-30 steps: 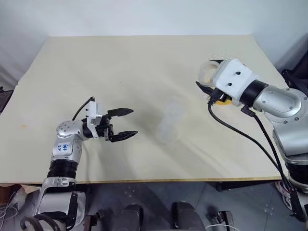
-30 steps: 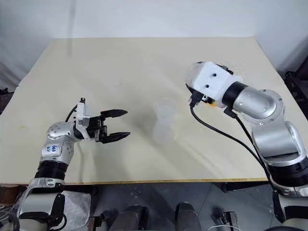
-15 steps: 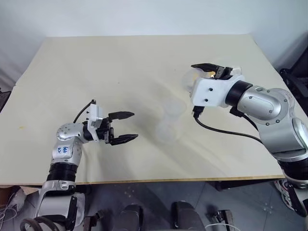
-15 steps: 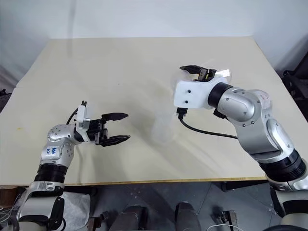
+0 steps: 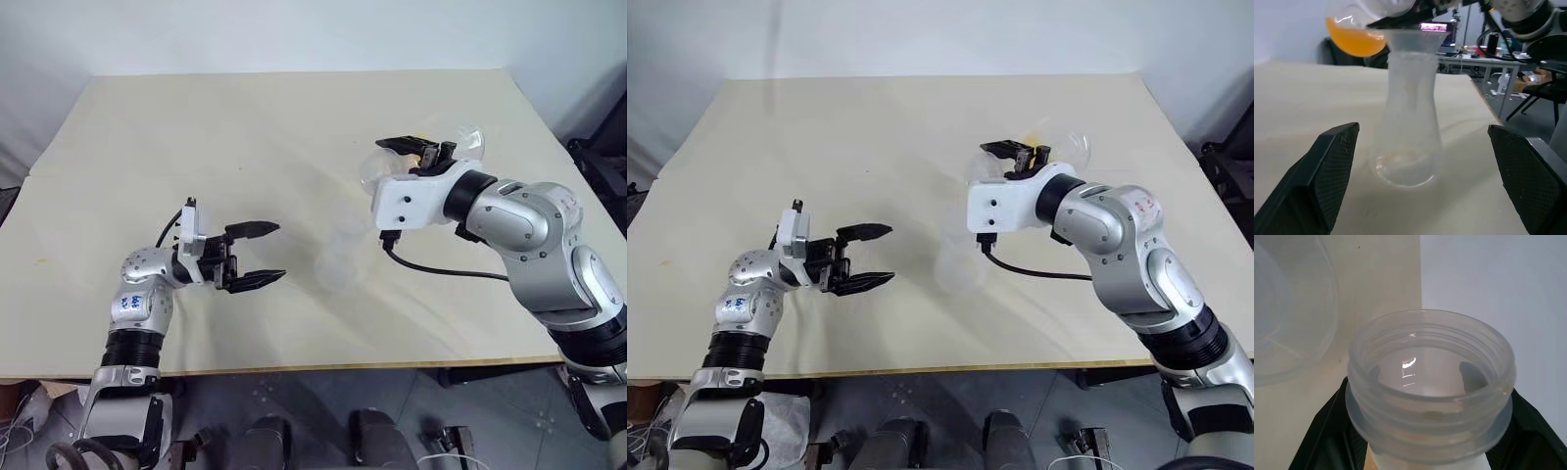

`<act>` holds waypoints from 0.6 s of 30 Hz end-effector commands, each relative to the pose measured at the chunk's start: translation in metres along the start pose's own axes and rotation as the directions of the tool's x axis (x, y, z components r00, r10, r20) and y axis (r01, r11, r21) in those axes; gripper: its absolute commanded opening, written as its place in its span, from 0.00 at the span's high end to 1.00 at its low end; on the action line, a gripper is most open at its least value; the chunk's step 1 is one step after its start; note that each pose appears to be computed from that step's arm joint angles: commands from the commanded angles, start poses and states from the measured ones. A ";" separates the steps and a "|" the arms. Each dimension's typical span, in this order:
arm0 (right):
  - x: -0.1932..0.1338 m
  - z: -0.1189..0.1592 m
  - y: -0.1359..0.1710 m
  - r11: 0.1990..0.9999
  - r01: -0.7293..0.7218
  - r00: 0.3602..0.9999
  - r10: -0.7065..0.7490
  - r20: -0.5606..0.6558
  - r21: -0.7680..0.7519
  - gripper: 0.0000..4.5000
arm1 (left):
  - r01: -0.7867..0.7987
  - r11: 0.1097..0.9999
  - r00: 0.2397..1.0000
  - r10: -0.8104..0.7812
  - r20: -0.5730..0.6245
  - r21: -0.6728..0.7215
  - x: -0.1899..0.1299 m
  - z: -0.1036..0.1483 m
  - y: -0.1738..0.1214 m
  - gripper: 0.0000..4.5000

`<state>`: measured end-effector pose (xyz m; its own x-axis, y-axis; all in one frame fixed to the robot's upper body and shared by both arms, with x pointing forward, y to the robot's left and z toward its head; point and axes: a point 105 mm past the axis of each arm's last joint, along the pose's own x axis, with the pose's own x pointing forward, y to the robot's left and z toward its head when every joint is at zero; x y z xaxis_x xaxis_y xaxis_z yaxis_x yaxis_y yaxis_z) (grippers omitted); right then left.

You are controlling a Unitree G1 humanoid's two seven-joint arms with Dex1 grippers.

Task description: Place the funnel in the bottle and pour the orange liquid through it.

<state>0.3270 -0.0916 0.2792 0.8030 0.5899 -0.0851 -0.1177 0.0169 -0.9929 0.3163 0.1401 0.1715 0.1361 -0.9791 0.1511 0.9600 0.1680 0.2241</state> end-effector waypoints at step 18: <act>0.001 0.016 -0.014 0.982 0.037 0.999 -0.031 0.036 -0.186 0.45 | -0.009 0.999 0.999 0.006 0.054 0.053 -0.010 0.014 -0.002 0.00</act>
<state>0.3270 -0.0826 0.2769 0.7918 0.6010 -0.1091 -0.0586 -0.1030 -0.9930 0.3141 0.1512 0.1766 0.1501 -0.9700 0.1911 0.9515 0.1942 0.2387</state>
